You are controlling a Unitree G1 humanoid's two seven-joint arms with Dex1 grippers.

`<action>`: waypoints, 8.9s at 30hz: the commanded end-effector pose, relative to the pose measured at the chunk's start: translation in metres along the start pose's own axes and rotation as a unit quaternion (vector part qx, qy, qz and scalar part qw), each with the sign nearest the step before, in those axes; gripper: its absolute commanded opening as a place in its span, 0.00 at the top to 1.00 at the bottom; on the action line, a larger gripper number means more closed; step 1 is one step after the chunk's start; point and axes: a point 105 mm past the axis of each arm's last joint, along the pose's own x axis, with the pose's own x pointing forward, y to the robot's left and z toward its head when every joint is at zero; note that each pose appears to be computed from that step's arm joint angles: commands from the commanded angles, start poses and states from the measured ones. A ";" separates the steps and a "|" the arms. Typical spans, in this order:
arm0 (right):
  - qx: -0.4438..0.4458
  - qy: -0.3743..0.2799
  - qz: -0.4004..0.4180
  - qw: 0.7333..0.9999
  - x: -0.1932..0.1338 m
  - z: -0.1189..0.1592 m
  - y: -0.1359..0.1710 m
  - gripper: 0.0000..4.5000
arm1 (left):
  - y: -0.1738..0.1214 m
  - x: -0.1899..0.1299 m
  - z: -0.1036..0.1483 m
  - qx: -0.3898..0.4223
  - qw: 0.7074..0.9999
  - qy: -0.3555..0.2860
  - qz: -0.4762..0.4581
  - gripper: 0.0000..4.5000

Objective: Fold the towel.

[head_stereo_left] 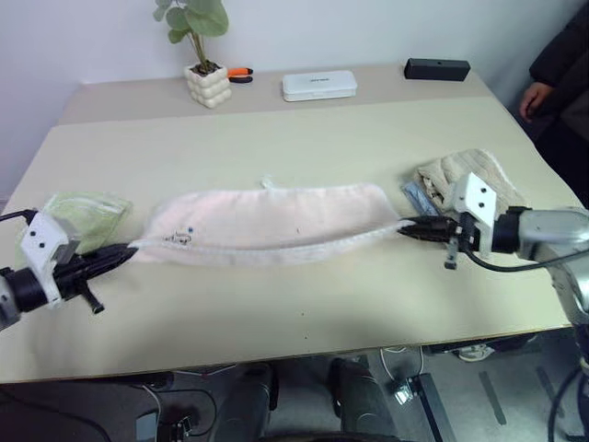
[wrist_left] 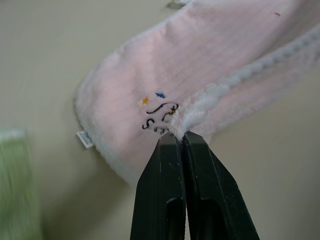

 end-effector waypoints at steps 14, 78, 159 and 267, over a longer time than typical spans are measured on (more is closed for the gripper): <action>-0.062 0.027 -0.108 0.992 0.010 -0.003 -0.061 1.00 | 0.044 0.039 0.006 0.050 0.997 -0.005 0.053 1.00; 0.666 -0.190 -0.360 0.626 0.053 -0.064 -0.013 0.31 | -0.155 0.138 0.080 0.041 0.946 -0.200 -0.250 0.23; -0.105 -0.152 -0.036 0.982 0.113 0.085 0.019 0.04 | -0.078 0.086 -0.017 -0.381 0.903 -0.131 0.149 0.00; -0.096 -0.122 -0.053 0.986 0.115 0.060 0.040 0.00 | -0.012 0.113 0.017 -0.356 0.922 -0.141 0.058 0.02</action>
